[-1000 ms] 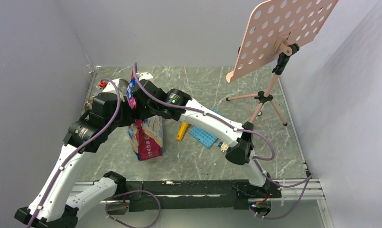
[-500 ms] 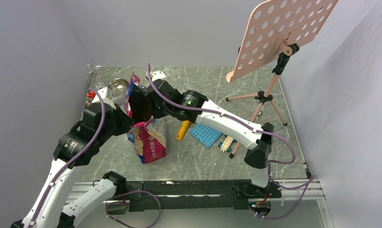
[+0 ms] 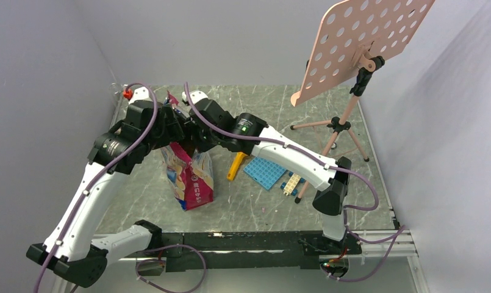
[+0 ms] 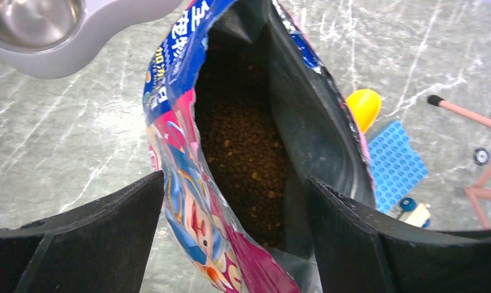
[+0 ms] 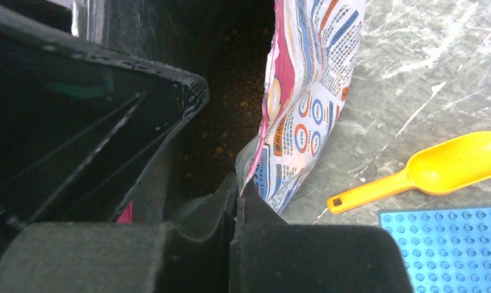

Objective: Serve the pet food

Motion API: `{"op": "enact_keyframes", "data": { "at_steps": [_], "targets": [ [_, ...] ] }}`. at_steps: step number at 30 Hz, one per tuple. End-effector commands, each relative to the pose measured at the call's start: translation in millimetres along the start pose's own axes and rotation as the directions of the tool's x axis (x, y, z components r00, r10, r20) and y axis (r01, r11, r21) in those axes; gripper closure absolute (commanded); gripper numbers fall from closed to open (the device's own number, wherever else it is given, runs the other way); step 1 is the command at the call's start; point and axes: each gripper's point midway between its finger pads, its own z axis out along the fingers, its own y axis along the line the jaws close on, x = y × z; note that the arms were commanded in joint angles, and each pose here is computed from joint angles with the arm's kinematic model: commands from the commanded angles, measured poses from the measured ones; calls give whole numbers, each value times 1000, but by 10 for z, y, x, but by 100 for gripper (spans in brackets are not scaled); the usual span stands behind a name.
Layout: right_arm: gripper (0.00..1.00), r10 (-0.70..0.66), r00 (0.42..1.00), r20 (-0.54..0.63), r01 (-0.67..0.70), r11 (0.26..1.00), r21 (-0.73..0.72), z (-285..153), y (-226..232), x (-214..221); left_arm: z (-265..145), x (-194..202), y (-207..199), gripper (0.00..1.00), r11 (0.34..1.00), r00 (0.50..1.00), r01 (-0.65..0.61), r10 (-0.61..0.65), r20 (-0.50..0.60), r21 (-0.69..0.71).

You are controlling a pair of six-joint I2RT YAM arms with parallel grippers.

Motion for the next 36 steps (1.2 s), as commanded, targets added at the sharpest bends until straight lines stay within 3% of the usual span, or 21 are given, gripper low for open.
{"op": "enact_keyframes", "data": {
  "at_steps": [1,3,6,8,10,15,18,21,24,27,31,34,36],
  "targets": [
    [100,2,992,128,9,997,-82,-357,173,-352,19,-83,162,13,996,998,-60,62,29,-68],
    [100,-2,990,142,10,998,-56,-410,107,-359,50,-54,146,24,995,996,-86,86,6,-47],
    [93,-21,987,162,22,1000,-8,-525,11,-430,-97,-195,-4,71,994,996,-68,63,60,84],
    [91,-42,986,161,35,998,47,-593,-88,-460,-253,-337,-108,86,984,990,-32,8,139,173],
    [100,-70,984,167,55,994,94,-626,-172,-494,-358,-415,-178,100,969,980,9,-58,191,246],
    [100,-126,978,165,90,973,211,-721,-385,-553,-366,-331,-335,100,905,960,169,-241,144,391],
    [100,-144,972,183,111,978,178,-830,-322,-642,-338,-283,-287,100,903,952,216,-280,126,372],
    [73,-156,972,178,143,986,83,-877,-160,-637,-297,-226,-162,100,928,957,213,-261,127,307],
    [65,-144,972,187,132,989,72,-985,-146,-657,-282,-132,-78,100,942,965,212,-244,99,260],
    [50,-137,961,239,110,986,123,-1211,-267,-760,-325,-97,-72,100,947,973,186,-215,87,262],
    [16,-133,935,328,92,986,138,-1421,-353,-848,-376,-72,-87,100,947,978,169,-195,71,274],
    [8,-89,941,325,52,991,123,-1345,-341,-847,-413,-57,-119,92,945,982,158,-180,51,286],
    [7,-42,953,299,-42,962,271,-1263,-618,-806,-464,-77,-102,90,950,987,122,-147,65,288]
  ]
}}
